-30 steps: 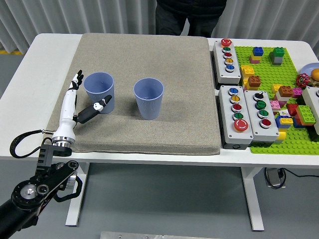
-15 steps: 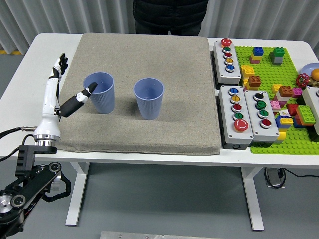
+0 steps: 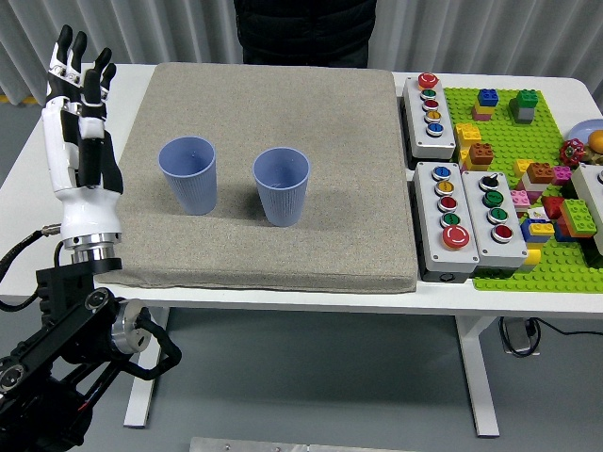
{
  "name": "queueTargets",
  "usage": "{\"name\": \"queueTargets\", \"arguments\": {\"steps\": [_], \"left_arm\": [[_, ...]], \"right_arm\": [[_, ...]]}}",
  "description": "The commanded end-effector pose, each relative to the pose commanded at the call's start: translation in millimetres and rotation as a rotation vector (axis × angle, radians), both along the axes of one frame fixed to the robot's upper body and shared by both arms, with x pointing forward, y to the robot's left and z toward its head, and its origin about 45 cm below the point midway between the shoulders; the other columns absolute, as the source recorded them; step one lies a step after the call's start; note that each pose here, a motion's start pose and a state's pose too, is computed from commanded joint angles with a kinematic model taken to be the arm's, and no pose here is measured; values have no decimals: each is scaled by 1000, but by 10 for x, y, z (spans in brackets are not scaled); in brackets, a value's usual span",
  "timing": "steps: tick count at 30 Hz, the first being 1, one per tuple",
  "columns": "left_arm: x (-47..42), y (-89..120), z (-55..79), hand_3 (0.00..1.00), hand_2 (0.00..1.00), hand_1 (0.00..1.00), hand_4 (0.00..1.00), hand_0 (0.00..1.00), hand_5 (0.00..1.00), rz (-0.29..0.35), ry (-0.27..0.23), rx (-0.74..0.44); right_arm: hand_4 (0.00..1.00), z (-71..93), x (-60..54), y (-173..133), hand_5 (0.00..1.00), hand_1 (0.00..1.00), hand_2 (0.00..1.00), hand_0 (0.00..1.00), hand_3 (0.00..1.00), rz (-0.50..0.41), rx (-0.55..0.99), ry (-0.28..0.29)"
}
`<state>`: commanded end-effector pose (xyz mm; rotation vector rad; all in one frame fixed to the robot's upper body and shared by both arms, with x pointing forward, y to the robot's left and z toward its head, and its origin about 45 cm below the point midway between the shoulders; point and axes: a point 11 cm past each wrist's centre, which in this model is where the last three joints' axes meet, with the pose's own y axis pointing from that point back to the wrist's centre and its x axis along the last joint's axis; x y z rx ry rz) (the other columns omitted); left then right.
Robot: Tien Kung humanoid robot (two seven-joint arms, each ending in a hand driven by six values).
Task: Pick cup pour cup place
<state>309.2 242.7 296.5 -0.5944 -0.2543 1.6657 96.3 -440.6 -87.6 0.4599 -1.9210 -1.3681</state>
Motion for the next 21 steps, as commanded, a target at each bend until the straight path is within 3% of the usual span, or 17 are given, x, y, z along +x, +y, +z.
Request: {"name": "queueTargets", "arguments": {"steps": [4,9,21], "left_arm": [[16,-22,-52,964,986,874,745,875,998,-2,20,-25],[8,-30,-19,971,992,884,740,883,998,4,-2,1],[7,-38,-20,980,996,887,735,881,998,-4,3,46]], "right_arm": [[2,4,13,-3,113,609,552,668,534,3,-1,-2],[2,7,25,-3,112,609,552,668,534,4,0,-3],[2,3,18,4,112,609,552,667,535,-12,3,-6]]}}
